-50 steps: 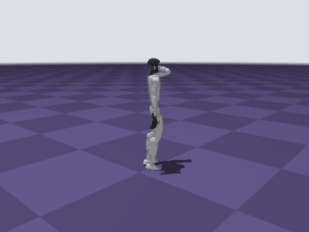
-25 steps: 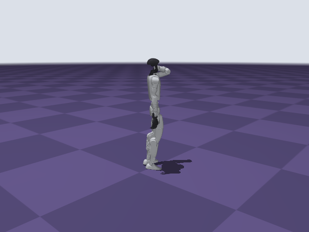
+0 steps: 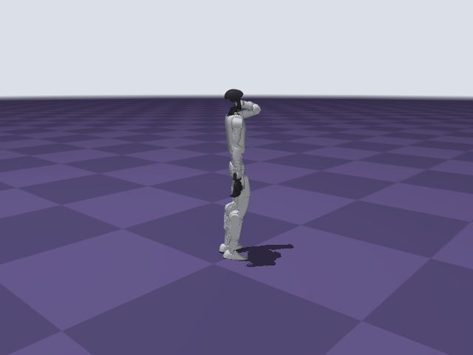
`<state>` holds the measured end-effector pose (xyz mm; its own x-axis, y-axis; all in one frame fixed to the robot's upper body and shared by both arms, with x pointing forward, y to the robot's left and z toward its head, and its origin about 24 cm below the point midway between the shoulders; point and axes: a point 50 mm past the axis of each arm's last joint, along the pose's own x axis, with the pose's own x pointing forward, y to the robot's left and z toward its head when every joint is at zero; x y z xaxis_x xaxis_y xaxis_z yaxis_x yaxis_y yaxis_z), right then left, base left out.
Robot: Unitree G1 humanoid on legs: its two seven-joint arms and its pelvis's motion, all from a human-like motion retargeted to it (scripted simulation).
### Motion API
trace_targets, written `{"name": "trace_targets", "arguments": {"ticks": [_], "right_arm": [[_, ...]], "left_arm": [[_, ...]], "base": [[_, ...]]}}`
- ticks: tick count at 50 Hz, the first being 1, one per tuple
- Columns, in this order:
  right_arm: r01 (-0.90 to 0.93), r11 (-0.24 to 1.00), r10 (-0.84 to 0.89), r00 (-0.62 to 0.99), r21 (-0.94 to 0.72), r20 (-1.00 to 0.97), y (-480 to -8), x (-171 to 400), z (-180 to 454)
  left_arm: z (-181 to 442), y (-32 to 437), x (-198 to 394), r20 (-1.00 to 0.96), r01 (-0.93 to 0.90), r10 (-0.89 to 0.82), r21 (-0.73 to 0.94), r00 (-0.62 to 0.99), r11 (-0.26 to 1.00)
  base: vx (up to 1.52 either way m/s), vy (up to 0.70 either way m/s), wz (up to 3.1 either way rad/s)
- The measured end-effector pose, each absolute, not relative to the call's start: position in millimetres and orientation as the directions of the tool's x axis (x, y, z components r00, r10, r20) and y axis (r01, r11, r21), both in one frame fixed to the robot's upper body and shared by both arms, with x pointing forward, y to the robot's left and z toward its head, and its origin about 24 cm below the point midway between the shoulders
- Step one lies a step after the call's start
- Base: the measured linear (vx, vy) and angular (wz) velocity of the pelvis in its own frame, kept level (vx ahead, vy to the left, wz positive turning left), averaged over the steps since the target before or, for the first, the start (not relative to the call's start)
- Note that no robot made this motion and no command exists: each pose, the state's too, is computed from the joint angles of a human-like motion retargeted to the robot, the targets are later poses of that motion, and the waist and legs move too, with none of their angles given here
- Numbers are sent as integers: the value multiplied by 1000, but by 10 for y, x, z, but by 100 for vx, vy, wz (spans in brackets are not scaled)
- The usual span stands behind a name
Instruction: Upper body actions
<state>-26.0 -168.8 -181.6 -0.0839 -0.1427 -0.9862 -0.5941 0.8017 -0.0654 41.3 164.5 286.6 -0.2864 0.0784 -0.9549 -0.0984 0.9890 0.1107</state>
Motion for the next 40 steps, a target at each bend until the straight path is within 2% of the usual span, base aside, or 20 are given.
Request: {"name": "trace_targets", "arguments": {"ticks": [10,28,40], "right_arm": [[-599,798,-143,-82,-66,-986,-1697,-257,-1816],[-628,777,-66,-145,41,-987,-1638,-284,-1817],[-627,778,-78,-145,30,-986,-1685,-274,-1815]], "left_arm": [[2850,1635,414,-954,-89,86,116,-286,989],[2818,1607,413,-956,-80,79,106,-283,991],[2803,1595,409,-956,-83,82,109,-281,991]], "base": [[0,0,0],[0,0,0],[0,0,0]]}}
